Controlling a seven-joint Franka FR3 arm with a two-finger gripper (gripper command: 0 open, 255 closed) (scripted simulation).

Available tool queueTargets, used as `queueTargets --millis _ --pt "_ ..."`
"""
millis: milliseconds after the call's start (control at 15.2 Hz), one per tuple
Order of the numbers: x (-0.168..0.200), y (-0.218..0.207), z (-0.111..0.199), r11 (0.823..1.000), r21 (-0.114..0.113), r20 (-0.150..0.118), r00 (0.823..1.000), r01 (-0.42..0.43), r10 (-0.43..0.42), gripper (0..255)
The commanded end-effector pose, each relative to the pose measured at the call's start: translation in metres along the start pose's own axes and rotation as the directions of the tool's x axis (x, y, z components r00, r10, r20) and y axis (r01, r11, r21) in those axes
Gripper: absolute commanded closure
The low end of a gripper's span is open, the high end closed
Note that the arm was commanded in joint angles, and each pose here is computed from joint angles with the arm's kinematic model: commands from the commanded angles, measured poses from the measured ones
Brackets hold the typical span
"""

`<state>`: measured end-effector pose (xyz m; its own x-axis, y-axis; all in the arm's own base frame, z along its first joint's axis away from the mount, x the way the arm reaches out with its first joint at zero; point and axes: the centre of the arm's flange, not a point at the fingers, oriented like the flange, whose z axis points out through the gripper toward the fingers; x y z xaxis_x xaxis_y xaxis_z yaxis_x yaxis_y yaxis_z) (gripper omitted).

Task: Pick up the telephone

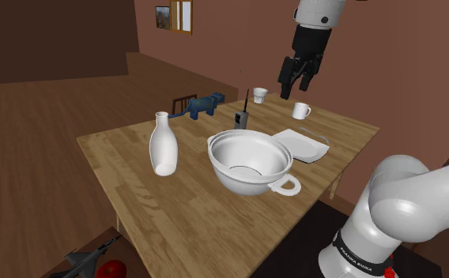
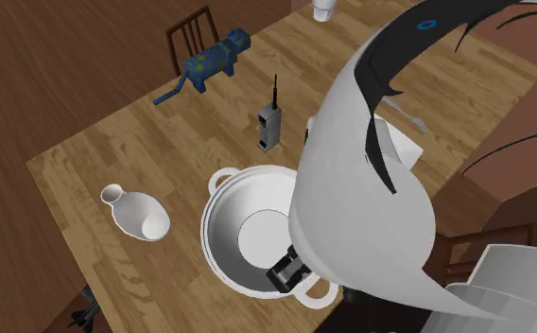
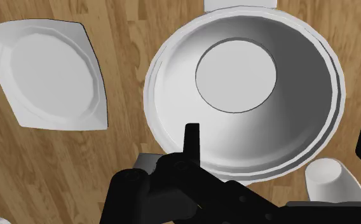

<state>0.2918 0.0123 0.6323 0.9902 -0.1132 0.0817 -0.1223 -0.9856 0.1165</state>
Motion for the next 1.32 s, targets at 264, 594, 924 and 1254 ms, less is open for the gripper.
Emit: queueTargets --millis 264,594,924,1254 --pt "0.052 -0.006 0.023 0.990 -0.005 0.029 0.990 -0.140 0.140 0" --pt "0.116 -0.003 0.053 0.950 -0.017 0.064 0.948 -0.311 0.312 0" --pt "0.177 0.011 0.086 0.881 -0.034 0.095 0.876 -0.472 0.473 0" --pt "0.234 0.036 0.121 0.784 -0.057 0.124 0.775 -0.618 0.619 0"
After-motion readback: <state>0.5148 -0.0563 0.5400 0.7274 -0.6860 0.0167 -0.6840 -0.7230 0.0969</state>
